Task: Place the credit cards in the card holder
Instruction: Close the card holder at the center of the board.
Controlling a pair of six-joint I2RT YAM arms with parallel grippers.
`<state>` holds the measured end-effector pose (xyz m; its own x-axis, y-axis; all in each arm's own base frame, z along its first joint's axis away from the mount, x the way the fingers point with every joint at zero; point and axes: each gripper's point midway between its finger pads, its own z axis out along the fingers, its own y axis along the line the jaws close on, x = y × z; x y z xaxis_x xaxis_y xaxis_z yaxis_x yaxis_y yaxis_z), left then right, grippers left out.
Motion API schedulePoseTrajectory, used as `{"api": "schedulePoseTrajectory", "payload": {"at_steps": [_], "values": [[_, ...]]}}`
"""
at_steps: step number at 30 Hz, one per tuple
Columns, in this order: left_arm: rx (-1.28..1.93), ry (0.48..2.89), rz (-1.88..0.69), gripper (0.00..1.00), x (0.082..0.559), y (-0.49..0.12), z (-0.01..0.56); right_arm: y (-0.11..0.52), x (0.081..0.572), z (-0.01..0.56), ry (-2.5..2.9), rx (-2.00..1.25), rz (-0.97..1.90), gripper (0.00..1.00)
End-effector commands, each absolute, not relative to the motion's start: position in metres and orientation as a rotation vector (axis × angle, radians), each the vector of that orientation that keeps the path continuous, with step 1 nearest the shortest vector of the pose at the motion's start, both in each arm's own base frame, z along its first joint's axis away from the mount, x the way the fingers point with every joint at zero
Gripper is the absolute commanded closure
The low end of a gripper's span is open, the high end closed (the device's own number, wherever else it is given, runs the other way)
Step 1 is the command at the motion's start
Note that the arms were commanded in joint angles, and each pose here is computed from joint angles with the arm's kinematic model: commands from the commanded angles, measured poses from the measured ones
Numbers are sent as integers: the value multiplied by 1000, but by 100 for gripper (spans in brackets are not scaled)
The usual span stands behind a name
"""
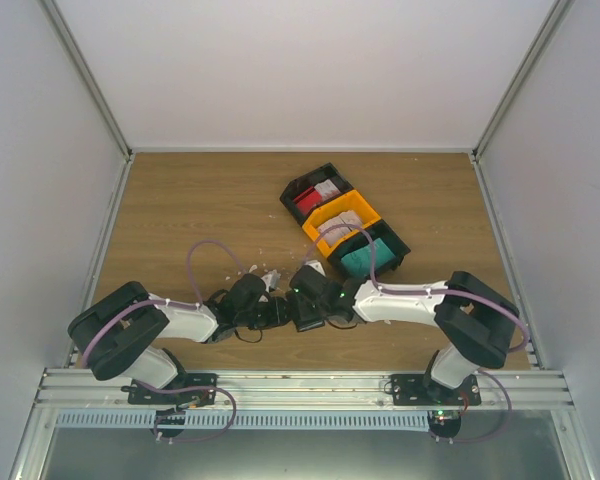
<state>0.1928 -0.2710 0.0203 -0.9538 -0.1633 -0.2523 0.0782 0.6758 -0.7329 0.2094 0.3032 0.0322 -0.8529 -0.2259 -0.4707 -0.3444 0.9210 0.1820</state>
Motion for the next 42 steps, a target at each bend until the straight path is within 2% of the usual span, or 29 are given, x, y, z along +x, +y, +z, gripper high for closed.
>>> {"api": "schedulePoseTrajectory", "payload": {"at_steps": [1,8,28,42], "values": [[-144,2837,-904,76,163,-232,-34,285,145,-8,2893,-538,450,99],[-140,2850,-898,75,164,-235,-38,292,151,7,2842,-537,587,100],[-163,2900,-835,80,161,-230,-53,260,128,-21,2888,-512,605,100],[-193,2924,-811,82,159,-227,-59,234,100,-56,2964,-538,511,99]]}}
